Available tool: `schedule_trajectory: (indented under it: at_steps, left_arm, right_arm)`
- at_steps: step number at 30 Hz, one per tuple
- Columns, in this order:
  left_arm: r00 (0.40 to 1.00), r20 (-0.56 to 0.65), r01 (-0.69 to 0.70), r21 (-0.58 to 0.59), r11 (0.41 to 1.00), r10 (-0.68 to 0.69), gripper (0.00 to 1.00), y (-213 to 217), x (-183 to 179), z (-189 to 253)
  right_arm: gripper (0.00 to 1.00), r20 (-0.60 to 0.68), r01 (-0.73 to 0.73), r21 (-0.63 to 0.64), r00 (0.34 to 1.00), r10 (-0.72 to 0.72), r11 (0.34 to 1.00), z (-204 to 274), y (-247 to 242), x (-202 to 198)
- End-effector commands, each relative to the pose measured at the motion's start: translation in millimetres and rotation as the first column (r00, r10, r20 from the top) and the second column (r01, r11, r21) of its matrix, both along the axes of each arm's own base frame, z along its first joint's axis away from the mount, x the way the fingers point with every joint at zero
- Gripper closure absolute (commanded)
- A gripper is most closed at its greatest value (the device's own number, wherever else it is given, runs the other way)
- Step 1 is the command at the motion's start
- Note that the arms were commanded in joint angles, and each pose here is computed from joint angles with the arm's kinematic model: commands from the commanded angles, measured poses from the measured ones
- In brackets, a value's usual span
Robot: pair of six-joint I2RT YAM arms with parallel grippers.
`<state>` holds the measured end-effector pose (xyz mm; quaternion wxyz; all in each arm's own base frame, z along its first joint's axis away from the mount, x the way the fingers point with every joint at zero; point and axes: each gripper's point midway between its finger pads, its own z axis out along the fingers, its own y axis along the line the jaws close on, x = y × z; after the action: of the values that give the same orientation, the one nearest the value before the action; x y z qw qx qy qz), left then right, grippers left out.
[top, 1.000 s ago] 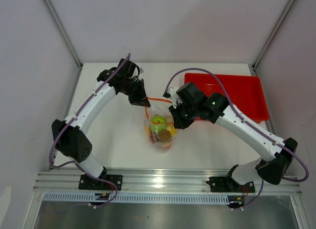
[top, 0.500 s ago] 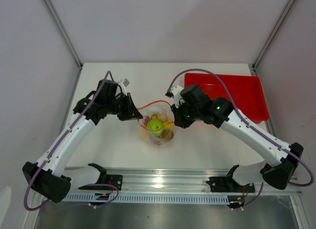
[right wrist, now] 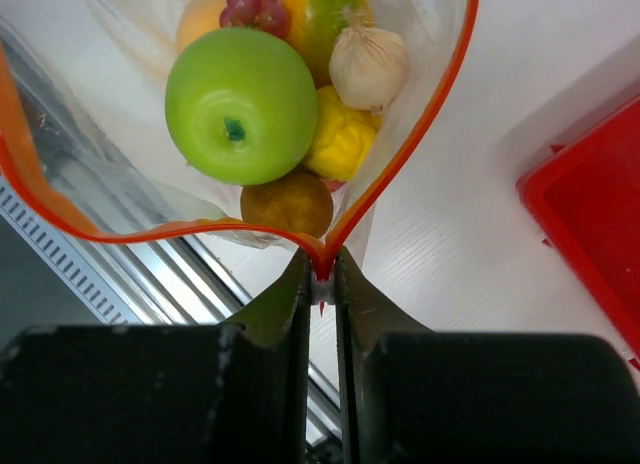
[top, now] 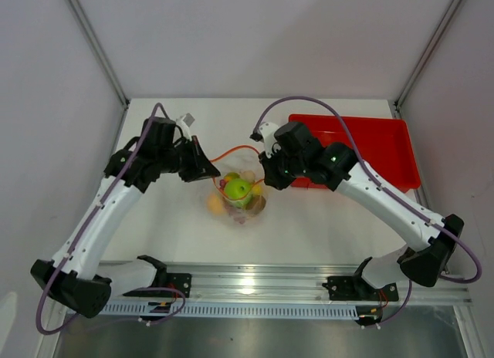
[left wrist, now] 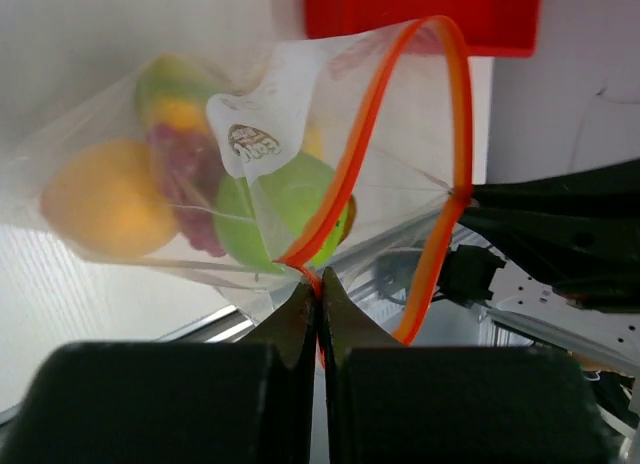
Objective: Place the food in the zip-top bag and seal the zipper
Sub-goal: Adjust the zipper food storage bag at the center of the board.
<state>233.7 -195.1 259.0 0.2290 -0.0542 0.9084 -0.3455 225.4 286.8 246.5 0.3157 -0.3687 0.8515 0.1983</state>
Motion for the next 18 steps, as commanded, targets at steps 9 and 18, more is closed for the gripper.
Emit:
schedule_trajectory:
  at_steps: [9,18]
  left_arm:
    - [0.989,-0.146,-0.022,-0.037,0.999,0.017,0.99,8.3,-42.6,-63.0]
    - [0.993,-0.095,-0.060,0.037,0.998,0.063,0.99,26.9,-44.3,-55.0]
  right_arm:
    - [1.00,0.055,-0.039,-0.019,0.998,0.040,0.999,-11.6,-3.9,2.2]
    - [1.00,0.082,-0.051,-0.054,0.995,0.055,0.997,-19.8,5.0,18.7]
